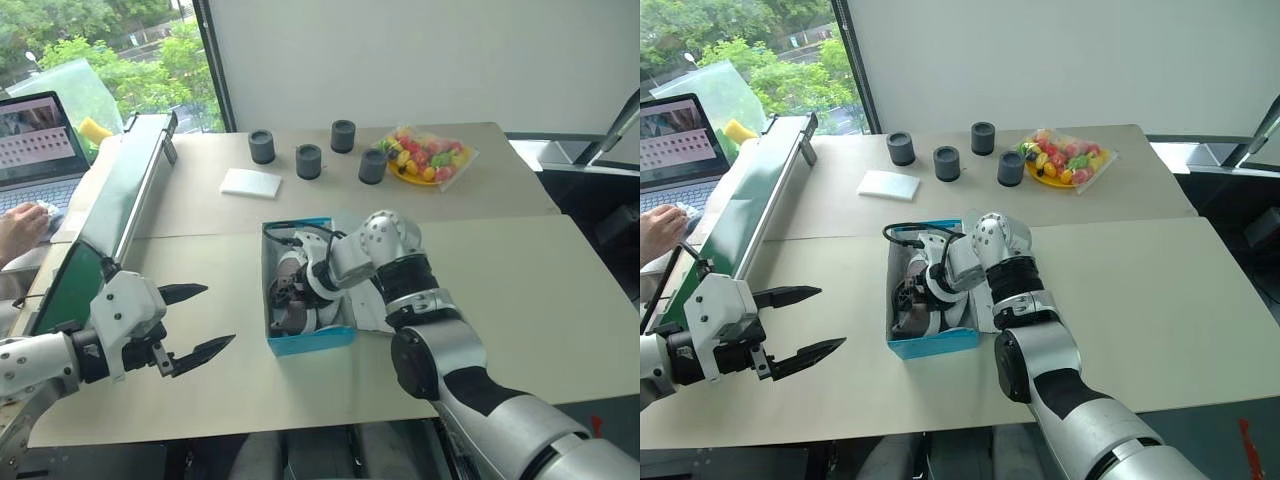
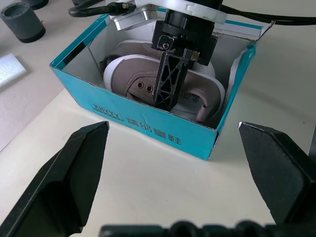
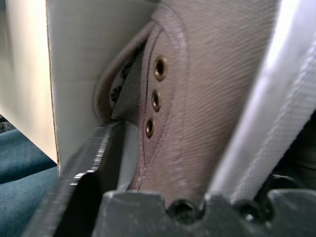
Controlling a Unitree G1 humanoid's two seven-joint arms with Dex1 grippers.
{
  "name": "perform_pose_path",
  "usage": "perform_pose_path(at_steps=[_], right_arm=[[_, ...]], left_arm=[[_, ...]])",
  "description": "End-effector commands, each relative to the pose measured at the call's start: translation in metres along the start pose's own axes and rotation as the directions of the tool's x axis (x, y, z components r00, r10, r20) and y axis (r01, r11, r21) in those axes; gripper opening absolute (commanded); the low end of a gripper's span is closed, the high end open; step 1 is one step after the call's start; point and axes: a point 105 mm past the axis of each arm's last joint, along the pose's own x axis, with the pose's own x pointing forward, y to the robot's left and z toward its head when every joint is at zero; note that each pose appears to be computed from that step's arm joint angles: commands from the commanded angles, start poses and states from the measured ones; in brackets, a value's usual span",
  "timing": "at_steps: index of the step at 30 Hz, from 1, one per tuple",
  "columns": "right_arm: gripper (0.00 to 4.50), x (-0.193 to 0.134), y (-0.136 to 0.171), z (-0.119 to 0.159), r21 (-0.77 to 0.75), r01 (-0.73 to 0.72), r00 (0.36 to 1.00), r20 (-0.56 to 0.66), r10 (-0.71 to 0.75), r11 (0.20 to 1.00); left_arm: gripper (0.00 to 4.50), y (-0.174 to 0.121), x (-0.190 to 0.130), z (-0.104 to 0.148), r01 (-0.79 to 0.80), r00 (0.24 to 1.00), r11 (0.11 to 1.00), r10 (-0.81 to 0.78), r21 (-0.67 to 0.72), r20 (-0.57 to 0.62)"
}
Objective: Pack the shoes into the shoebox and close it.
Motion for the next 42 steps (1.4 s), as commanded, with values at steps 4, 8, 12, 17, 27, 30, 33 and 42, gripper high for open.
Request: perform_pose_path(at_steps=[4, 8, 12, 17, 27, 30, 33, 42], right_arm=[[4.46, -0.036, 0.028, 0.044, -0.108, -0.034, 0.981, 0.184, 0.054, 0.994], [4.46, -0.061, 0.03, 0.057, -0.136, -0.041, 0.964, 0.253, 0.075, 0.99], [4.46, -0.075, 0.027, 0.056, -0.15, -0.057, 0.951, 0.293, 0.1, 0.987], [4.46, -0.082, 0.008, 0.047, -0.148, -0.041, 0.93, 0.357, 0.092, 0.988], [2.65, -0.16, 0.031, -0.03, -0.564, -0.455, 0.738, 0.196, 0.646, 0.69], [1.73, -0.174, 0.024, -0.077, -0.586, -0.572, 0.693, 0.029, 0.721, 0.573], [0.74, -0.159, 0.006, -0.113, -0.573, -0.568, 0.752, -0.071, 0.655, 0.591], [0.08, -0.07, -0.087, -0.142, -0.638, -0.051, 0.992, 0.056, 0.112, 0.769]], left_arm=[[4.5, 0.002, 0.003, 0.005, 0.001, 1.0, 0.999, -0.001, 0.039, 0.012], [4.5, 0.004, 0.007, 0.006, 0.005, 1.0, 0.999, -0.006, 0.038, 0.022], [4.5, 0.006, 0.012, 0.002, -0.007, 1.0, 1.0, 0.006, 0.031, 0.028], [4.5, 0.009, 0.014, 0.003, -0.012, 0.999, 1.0, 0.011, 0.027, 0.039], [4.5, 0.011, 0.018, -0.007, -0.021, 0.999, 1.0, 0.021, -0.014, 0.045], [4.5, 0.011, 0.023, -0.013, -0.022, 0.999, 0.999, 0.023, -0.033, 0.047], [4.5, 0.01, 0.025, -0.013, -0.011, 0.998, 0.999, 0.013, -0.037, 0.056], [4.5, 0.013, 0.026, -0.008, 0.026, 0.998, 1.0, -0.025, -0.017, 0.058]])
